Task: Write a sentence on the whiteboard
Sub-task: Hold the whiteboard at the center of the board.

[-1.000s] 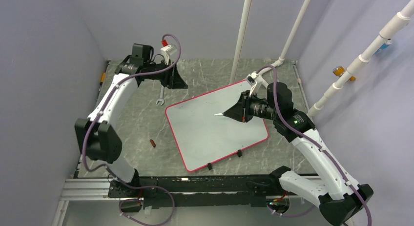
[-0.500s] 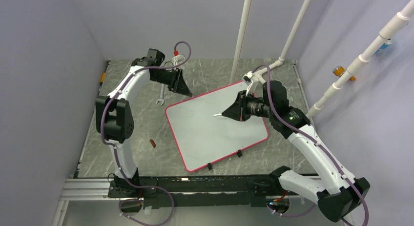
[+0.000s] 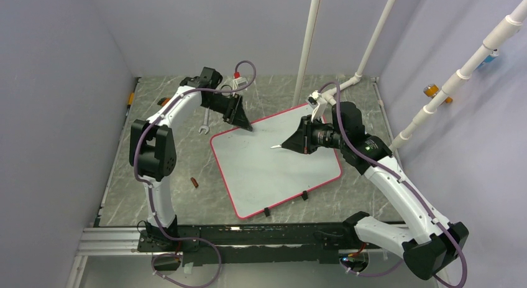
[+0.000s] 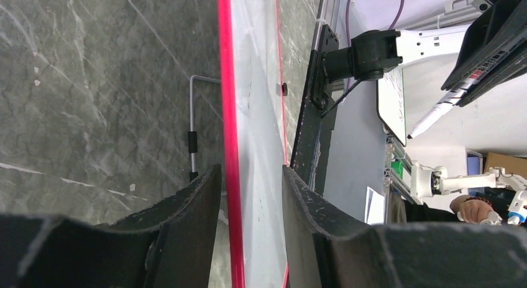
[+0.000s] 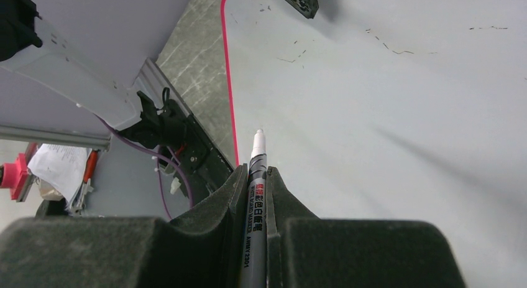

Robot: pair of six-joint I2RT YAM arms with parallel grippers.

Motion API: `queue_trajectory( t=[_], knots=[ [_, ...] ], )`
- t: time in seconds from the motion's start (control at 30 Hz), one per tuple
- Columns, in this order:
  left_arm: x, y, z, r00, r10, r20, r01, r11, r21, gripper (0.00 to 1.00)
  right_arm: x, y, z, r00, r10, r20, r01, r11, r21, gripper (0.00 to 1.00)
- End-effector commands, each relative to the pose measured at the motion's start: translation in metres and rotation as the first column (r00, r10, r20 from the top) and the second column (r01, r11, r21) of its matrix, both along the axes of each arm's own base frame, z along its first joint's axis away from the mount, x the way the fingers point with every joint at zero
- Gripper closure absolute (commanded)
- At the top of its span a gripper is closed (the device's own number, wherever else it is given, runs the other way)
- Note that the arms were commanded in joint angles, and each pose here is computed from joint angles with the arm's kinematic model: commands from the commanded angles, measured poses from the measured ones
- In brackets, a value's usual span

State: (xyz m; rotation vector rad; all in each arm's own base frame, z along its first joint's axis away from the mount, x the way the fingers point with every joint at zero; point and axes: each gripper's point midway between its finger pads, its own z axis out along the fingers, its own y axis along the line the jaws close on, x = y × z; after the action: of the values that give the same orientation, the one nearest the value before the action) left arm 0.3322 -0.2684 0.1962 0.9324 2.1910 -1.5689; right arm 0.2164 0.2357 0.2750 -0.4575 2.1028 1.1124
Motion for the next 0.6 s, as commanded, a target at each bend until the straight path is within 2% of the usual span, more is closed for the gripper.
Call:
queue_trajectory(
  t=[0.0, 0.43, 0.57],
  knots=[
    [-0.002, -0.005, 0.003, 0.999, -0.024, 0.023, 0.024, 1.0, -0.012, 0.56, -0.001, 0.003, 0.023, 0.998, 0.015, 0.057, -0.017, 0.999, 0.035, 1.0],
    [-0.001, -0.008, -0.007, 1.0, -0.016, -0.004, 0.016, 1.0, 0.022, 0.65, -0.004, 0.0, 0.023, 0.999, -0.003, 0.054, 0.0, 0.999, 0.043, 1.0],
    [-0.002, -0.009, -0.006, 1.0, -0.016, -0.006, 0.016, 1.0, 0.019, 0.76, -0.005, -0.001, 0.023, 0.999, -0.005, 0.052, 0.003, 0.999, 0.046, 1.0]
  ],
)
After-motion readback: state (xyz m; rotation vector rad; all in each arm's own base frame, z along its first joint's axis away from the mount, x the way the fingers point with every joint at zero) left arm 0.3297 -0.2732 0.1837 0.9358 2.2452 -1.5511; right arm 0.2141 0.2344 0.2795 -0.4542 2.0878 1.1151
